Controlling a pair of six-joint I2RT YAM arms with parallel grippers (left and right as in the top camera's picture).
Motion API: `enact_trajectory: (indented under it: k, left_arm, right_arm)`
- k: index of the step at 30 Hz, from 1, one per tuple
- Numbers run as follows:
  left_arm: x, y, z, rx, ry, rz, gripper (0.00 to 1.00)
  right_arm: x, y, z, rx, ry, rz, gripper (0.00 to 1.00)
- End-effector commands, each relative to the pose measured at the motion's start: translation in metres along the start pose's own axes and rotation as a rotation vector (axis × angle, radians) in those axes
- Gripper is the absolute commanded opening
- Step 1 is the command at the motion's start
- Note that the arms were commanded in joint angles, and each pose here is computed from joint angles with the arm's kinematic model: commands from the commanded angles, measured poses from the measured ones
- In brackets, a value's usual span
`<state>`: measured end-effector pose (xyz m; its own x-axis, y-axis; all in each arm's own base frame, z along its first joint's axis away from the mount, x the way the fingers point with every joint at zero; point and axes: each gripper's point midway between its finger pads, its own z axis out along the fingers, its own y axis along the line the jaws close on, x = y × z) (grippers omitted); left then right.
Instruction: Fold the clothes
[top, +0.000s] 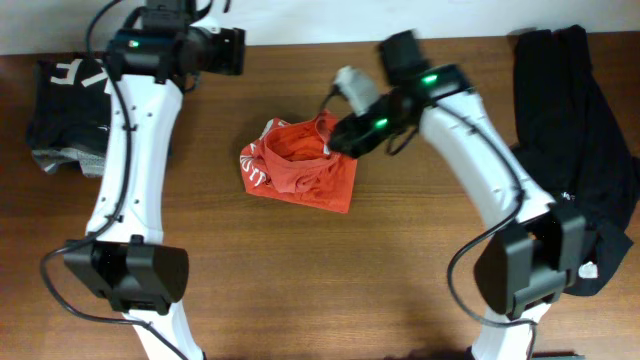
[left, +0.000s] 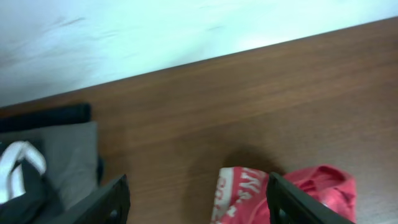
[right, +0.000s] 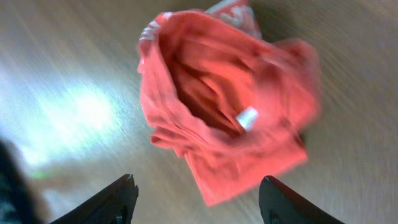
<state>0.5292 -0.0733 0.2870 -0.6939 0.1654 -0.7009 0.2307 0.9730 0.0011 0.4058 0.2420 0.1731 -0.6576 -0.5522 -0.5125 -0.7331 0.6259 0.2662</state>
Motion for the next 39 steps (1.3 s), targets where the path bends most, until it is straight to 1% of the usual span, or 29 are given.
enact_trajectory:
  k: [1, 5, 11, 19, 24, 30, 31, 33, 34, 36, 39]
  left_arm:
    - [0.000, 0.019, -0.004, -0.027, -0.002, -0.032, 0.70]
    - [0.002, 0.030, -0.004, -0.043, 0.001, -0.048, 0.70]
    - [0.002, 0.032, -0.004, -0.045, 0.001, -0.047, 0.70]
    - [0.002, 0.032, -0.004, -0.045, 0.001, -0.047, 0.70]
    - [0.003, 0.032, -0.004, -0.045, 0.002, -0.047, 0.70]
    - [0.004, 0.032, -0.004, -0.045, 0.006, -0.048, 0.70]
    - [0.004, 0.032, -0.004, -0.045, 0.006, -0.048, 0.70]
    - [0.004, 0.032, -0.003, -0.044, 0.008, -0.048, 0.70]
    - [0.005, 0.032, -0.003, -0.044, 0.009, -0.048, 0.70]
    - [0.006, 0.032, -0.003, -0.044, 0.014, -0.049, 0.70]
    - [0.007, 0.031, -0.003, -0.043, 0.020, -0.049, 0.70]
  right_arm:
    - [0.004, -0.001, 0.029, 0.106, 0.080, -0.179, 0.68]
    - [0.002, 0.017, 0.063, 0.075, 0.099, -0.314, 0.68]
    - [0.001, 0.015, 0.099, 0.061, 0.099, -0.376, 0.67]
    - [0.000, 0.023, 0.105, 0.004, 0.080, -0.372, 0.59]
    - [0.013, 0.024, 0.109, -0.016, 0.124, -0.352, 0.48]
    - [0.028, 0.025, 0.107, -0.033, 0.185, -0.325, 0.43]
    - [0.029, 0.025, 0.107, -0.034, 0.189, -0.324, 0.40]
    - [0.030, 0.025, 0.107, -0.034, 0.191, -0.323, 0.26]
    - [0.030, 0.025, 0.107, -0.034, 0.191, -0.321, 0.21]
    - [0.030, 0.025, 0.106, -0.028, 0.193, -0.298, 0.04]
    - [0.031, 0.026, 0.102, -0.025, 0.203, -0.233, 0.04]
